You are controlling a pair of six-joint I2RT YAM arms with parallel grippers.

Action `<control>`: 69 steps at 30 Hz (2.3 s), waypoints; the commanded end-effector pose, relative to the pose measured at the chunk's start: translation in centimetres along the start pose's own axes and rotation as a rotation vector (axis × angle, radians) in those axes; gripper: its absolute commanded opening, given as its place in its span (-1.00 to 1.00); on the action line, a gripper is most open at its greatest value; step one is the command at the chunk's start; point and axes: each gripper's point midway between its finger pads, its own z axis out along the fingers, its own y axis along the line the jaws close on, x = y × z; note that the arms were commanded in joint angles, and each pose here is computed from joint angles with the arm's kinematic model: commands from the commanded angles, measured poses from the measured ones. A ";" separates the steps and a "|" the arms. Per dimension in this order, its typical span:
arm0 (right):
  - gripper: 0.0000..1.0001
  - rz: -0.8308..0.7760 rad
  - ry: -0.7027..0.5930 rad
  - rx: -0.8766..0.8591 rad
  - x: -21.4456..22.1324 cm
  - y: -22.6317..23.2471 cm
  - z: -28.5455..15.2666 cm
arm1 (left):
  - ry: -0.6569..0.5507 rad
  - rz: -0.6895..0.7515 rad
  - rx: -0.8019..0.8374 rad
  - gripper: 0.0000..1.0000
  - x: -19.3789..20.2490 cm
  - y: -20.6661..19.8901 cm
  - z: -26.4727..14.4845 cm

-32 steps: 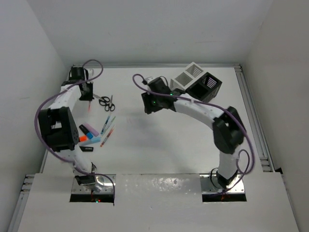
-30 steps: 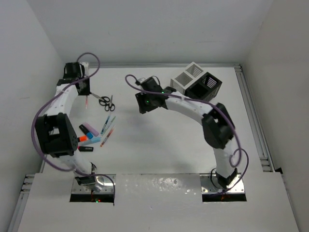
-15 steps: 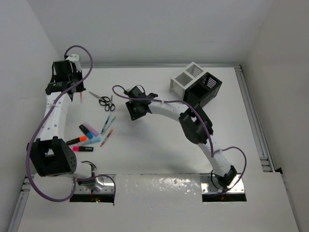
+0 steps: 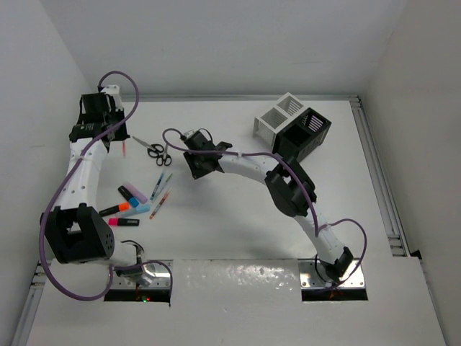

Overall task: Sort the stationery into containers
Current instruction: Close the pen cap on the pen.

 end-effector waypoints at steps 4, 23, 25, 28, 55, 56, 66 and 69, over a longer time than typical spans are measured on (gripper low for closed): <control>-0.40 -0.003 -0.043 -0.003 -0.6 0.7 0.7 | -0.039 -0.008 0.003 -1.00 -0.4 -0.3 -0.7; -0.54 0.003 0.004 0.062 1.5 -0.3 2.2 | -0.046 0.001 0.000 -1.00 -0.5 -0.2 -0.9; -0.57 0.002 0.006 0.097 1.6 -0.8 2.2 | -0.046 0.000 -0.028 -1.00 -0.5 0.3 -1.0; -0.60 0.005 0.014 0.136 2.0 -1.6 2.0 | -0.047 0.001 -0.028 -1.00 -0.6 0.3 -1.0; -0.61 -0.071 0.153 0.168 6.8 -3.8 0.9 | -0.104 0.049 0.144 -1.00 -2.7 -3.3 -1.9; -0.61 -0.073 0.160 0.169 7.1 -3.8 0.9 | -0.104 0.050 0.144 -1.00 -2.7 -3.3 -2.0; -1.00 -0.122 0.207 0.222 8.4 -4.9 0.8 | -0.131 0.071 0.153 -1.00 -3.7 -3.4 -2.6; -1.00 -0.139 0.177 0.213 7.1 -4.8 0.0 | -0.135 0.077 0.176 -1.00 -3.8 -3.8 -2.8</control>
